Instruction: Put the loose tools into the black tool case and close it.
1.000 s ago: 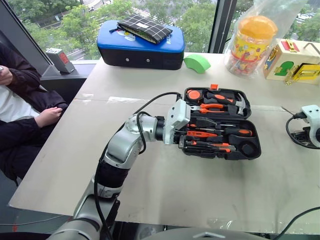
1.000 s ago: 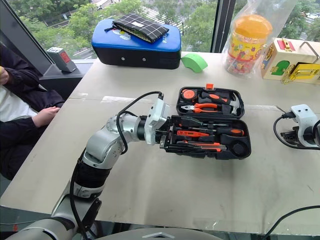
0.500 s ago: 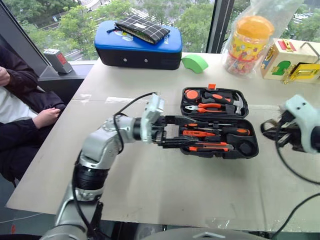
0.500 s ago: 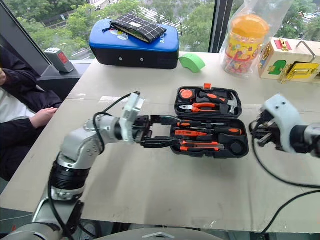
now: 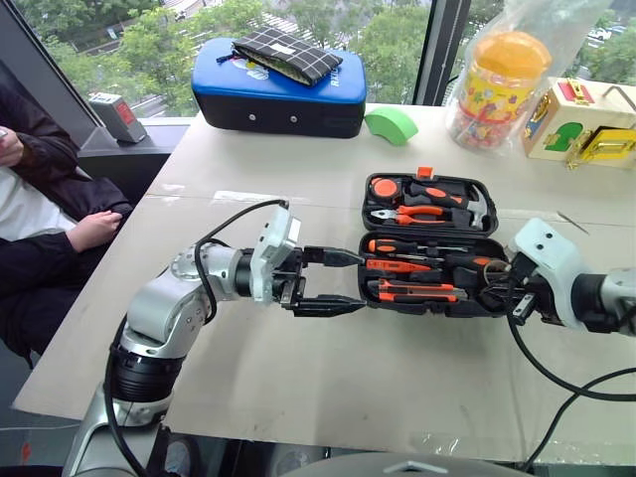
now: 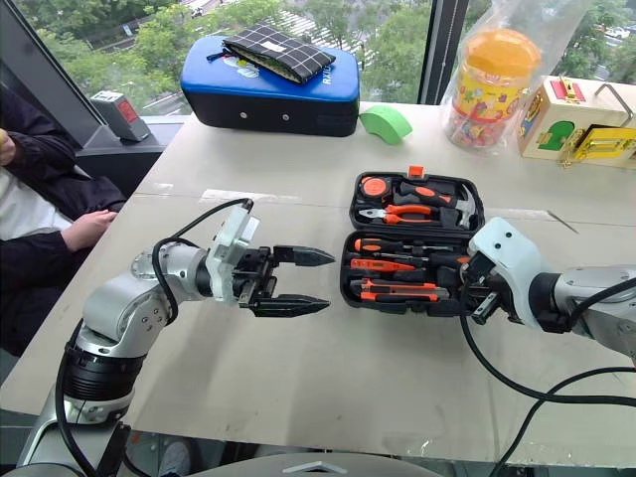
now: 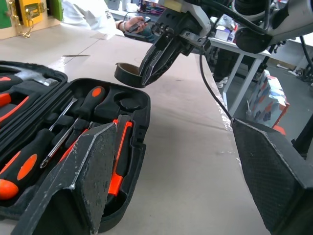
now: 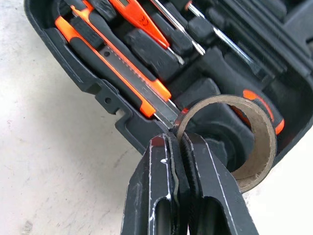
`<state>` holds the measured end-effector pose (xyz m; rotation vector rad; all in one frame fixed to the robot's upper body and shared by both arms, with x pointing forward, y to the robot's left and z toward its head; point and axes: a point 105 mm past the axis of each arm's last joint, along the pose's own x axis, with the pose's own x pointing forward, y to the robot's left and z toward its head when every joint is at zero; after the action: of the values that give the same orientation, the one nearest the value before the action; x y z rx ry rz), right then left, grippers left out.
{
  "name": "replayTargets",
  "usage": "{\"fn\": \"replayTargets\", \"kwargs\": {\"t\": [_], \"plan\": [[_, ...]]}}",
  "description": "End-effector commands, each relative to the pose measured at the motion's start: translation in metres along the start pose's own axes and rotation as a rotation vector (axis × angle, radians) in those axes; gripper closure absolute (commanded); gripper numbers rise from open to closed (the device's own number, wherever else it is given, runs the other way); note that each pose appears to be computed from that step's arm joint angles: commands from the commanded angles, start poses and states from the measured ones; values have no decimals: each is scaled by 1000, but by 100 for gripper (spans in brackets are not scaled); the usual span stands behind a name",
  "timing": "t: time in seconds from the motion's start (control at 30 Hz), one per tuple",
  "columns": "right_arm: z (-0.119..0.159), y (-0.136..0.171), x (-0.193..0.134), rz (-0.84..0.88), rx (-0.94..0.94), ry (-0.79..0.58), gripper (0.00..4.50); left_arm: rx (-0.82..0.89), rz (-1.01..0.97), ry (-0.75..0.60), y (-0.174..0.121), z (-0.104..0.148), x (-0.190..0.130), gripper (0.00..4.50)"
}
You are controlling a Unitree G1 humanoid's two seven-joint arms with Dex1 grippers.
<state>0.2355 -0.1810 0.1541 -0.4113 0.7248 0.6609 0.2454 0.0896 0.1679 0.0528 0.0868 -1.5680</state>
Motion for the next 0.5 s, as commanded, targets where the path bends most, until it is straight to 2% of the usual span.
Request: {"fn": "replayTargets", "kwargs": {"t": [0.03, 0.17, 0.5], "plan": [[0, 3, 5, 12, -3, 12, 446, 46, -11, -16, -7, 8, 4, 71], [-1, 9, 15, 39, -10, 28, 446, 45, 5, -13, -7, 5, 2, 71], [-19, -10, 23, -32, 28, 104, 446, 42, 44, -11, -9, 4, -2, 71]]}}
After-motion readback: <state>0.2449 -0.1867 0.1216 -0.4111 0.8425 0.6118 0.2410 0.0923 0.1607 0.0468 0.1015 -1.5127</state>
